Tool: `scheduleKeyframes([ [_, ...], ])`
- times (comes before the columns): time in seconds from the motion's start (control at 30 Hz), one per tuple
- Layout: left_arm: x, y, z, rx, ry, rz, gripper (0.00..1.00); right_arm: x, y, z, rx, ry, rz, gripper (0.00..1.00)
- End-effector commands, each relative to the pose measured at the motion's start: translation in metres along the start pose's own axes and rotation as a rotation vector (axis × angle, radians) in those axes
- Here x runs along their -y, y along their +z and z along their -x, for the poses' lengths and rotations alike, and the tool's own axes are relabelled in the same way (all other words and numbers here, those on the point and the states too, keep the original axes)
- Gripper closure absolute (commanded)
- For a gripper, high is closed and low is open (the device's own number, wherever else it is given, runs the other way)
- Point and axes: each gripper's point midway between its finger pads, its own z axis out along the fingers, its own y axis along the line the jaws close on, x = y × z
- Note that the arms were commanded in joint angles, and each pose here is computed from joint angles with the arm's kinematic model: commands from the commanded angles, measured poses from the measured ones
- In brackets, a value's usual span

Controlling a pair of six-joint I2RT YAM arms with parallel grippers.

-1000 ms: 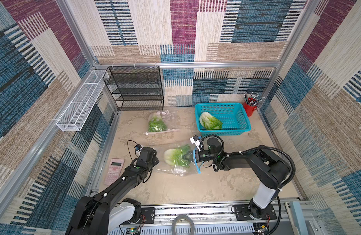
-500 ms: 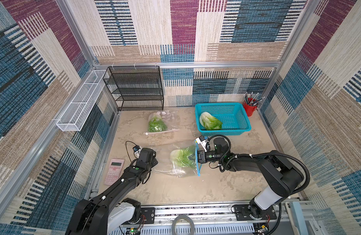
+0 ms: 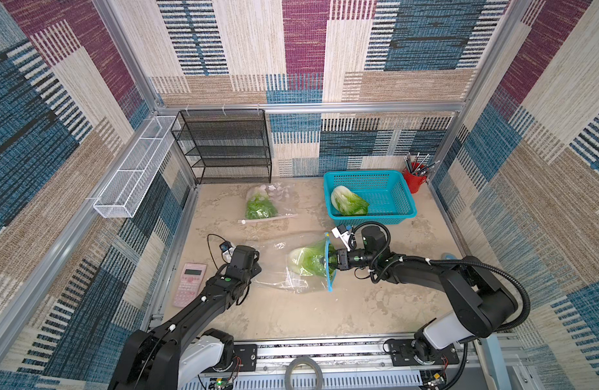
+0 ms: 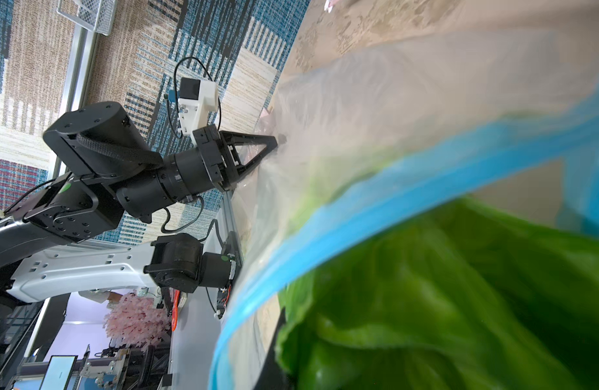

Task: Open the zip-top bag and take out the chinese cabbages
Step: Pick up the Chinese cabbage from the zipper food storage bag.

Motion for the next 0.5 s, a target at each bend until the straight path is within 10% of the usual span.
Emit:
scheduleKeyframes([
  [0.0, -0.009, -0.001, 0.004, 0.018, 0.017, 0.05, 1.0, -0.008, -0.003, 0.005, -0.006, -0.056, 0.017, 1.0],
  [0.47, -0.013, 0.0, 0.004, 0.024, 0.019, 0.07, 1.0, -0.009, -0.022, 0.009, 0.011, -0.102, -0.025, 1.0],
])
